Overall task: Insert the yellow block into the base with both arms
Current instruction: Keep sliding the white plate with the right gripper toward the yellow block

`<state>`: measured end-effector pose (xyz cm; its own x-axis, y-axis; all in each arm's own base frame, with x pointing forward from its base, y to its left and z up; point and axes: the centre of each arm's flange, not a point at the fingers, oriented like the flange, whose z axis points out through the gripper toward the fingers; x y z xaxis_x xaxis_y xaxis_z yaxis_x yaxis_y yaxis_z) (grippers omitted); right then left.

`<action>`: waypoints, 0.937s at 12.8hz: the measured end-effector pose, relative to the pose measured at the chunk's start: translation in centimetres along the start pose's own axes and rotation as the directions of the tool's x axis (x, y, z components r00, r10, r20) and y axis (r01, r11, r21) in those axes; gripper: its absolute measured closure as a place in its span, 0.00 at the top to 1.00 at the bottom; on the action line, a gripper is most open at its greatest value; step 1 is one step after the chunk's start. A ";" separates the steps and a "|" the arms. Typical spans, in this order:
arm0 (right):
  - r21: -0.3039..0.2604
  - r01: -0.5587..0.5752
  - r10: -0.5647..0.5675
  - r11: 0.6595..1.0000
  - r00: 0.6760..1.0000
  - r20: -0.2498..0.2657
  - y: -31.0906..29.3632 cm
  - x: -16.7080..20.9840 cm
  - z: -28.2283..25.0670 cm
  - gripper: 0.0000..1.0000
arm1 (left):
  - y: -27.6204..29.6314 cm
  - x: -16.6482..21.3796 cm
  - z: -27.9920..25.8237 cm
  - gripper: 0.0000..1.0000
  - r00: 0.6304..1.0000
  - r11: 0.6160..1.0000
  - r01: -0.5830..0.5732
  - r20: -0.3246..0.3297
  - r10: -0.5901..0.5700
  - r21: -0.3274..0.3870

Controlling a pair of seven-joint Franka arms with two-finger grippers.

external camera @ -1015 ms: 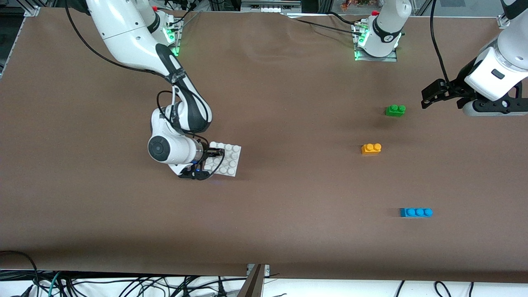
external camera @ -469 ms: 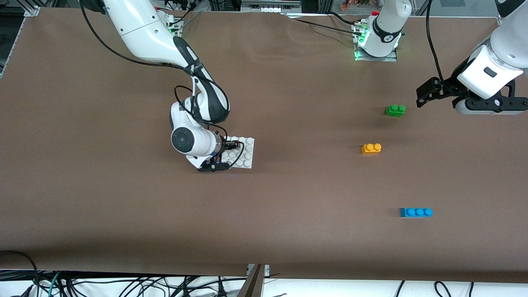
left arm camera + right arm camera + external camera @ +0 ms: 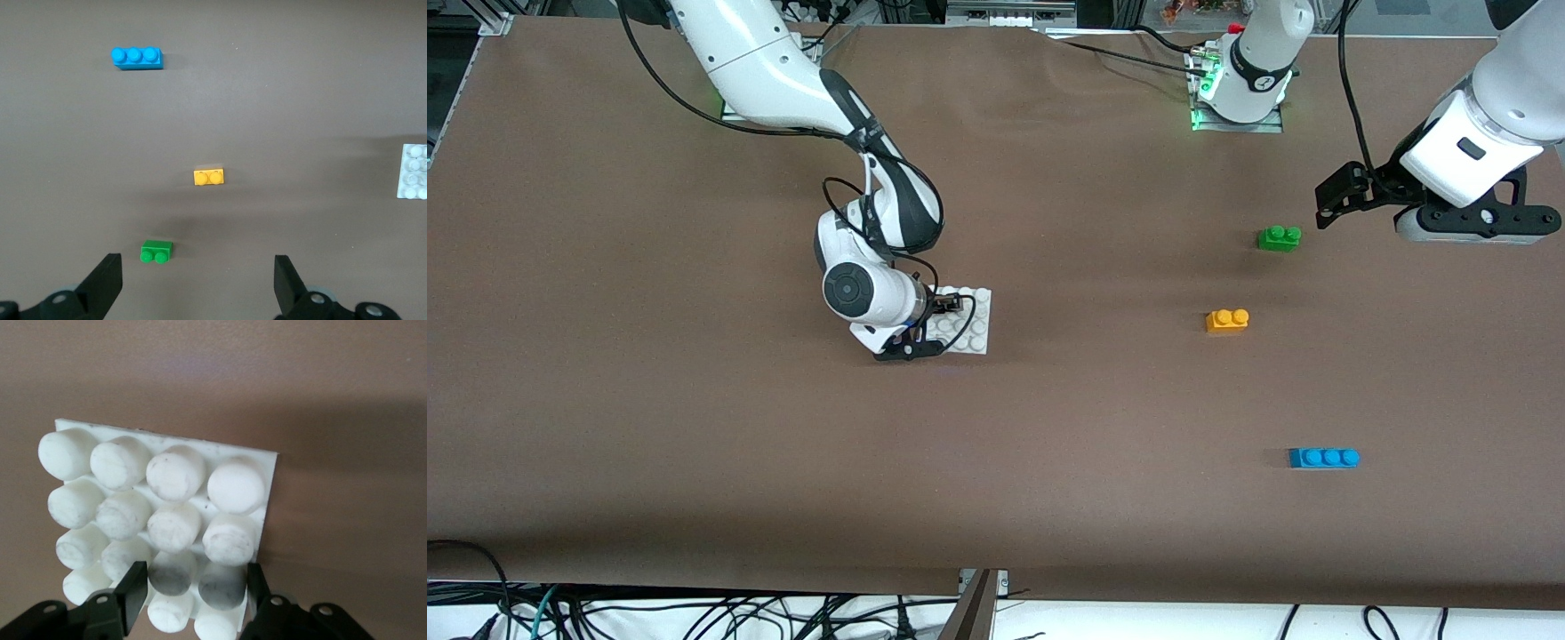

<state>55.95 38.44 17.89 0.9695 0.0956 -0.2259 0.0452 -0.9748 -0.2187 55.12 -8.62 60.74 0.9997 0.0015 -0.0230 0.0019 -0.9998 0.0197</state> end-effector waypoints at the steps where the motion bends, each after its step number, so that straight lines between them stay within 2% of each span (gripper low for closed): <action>1: 0.000 -0.011 0.011 1.000 1.000 -0.002 -0.6 -0.1 0.2 0.67 | 0.0 0.0 0.0 1.00 1.000 1.000 0.001 -0.001 -0.001 0.000; 7: 0.010 -0.005 0.006 1.000 0.999 -0.035 -4.6 -0.1 1.0 0.67 | -0.1 0.0 -0.1 1.00 1.000 1.000 0.002 -0.001 -0.002 0.000; 12: 0.021 0.011 -0.009 1.000 0.996 -0.087 -7.9 -1.4 2.1 0.67 | -0.1 0.0 -0.1 1.00 1.000 1.000 0.002 -0.001 -0.002 0.000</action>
<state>53.68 46.45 17.91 0.9863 0.0867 -0.1407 0.0508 -0.9692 -0.2408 55.14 -8.53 60.81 0.9998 0.0031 -0.0216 0.0036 -0.9998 0.0199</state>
